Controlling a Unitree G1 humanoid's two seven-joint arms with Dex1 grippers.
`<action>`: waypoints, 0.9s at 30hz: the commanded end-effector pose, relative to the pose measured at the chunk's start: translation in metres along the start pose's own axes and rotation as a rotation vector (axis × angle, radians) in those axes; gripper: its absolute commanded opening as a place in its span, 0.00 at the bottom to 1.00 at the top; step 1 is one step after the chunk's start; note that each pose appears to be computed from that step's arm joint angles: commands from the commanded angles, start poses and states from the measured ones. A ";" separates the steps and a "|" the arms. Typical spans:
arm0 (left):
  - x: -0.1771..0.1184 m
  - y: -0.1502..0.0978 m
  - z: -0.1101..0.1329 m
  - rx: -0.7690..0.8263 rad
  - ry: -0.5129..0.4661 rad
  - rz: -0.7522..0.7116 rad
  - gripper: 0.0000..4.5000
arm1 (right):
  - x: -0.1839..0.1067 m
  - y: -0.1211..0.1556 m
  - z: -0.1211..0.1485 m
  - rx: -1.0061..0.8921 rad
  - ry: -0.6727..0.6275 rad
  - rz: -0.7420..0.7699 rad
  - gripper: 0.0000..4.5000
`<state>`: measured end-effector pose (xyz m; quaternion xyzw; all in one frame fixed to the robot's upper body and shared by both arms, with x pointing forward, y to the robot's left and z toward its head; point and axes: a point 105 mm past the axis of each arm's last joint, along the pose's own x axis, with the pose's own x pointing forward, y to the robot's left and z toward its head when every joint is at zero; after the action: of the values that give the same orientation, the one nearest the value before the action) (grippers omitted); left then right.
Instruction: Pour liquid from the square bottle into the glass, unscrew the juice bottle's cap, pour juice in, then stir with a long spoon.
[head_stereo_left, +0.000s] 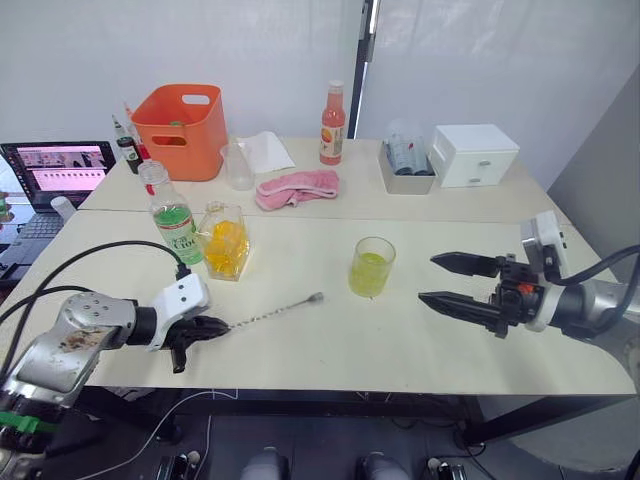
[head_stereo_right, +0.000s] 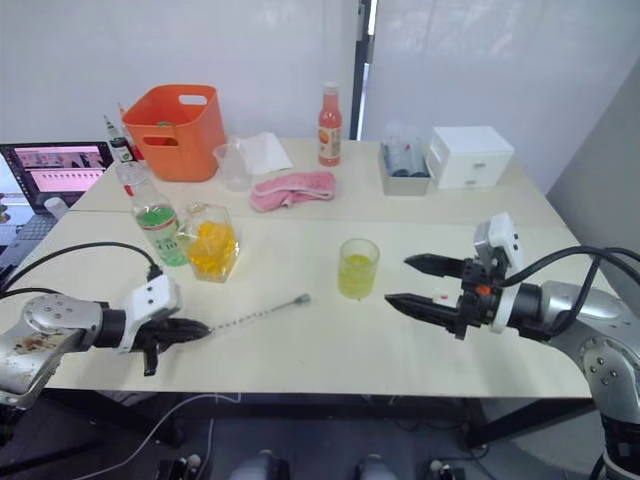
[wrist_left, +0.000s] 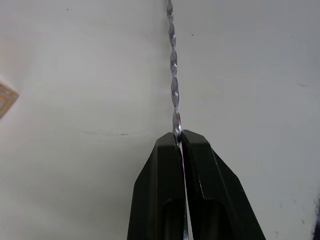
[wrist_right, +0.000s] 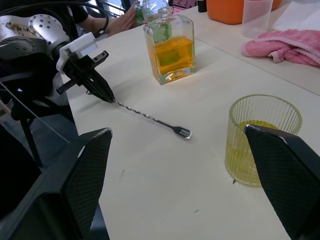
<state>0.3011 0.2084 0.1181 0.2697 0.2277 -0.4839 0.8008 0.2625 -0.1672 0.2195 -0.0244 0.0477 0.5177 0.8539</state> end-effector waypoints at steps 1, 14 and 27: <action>0.007 0.003 0.004 0.047 0.019 -0.017 0.00 | -0.001 0.006 0.012 -0.042 -0.031 0.003 1.00; 0.003 0.010 0.016 0.055 0.017 -0.103 0.58 | 0.001 0.007 0.009 -0.025 -0.046 -0.051 1.00; 0.028 0.002 -0.006 0.114 0.120 -0.133 0.61 | 0.000 0.009 0.010 -0.023 -0.050 -0.071 1.00</action>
<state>0.3152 0.1929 0.1083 0.3184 0.2454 -0.5327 0.7448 0.2597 -0.1619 0.2197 -0.0118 0.0356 0.4870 0.8726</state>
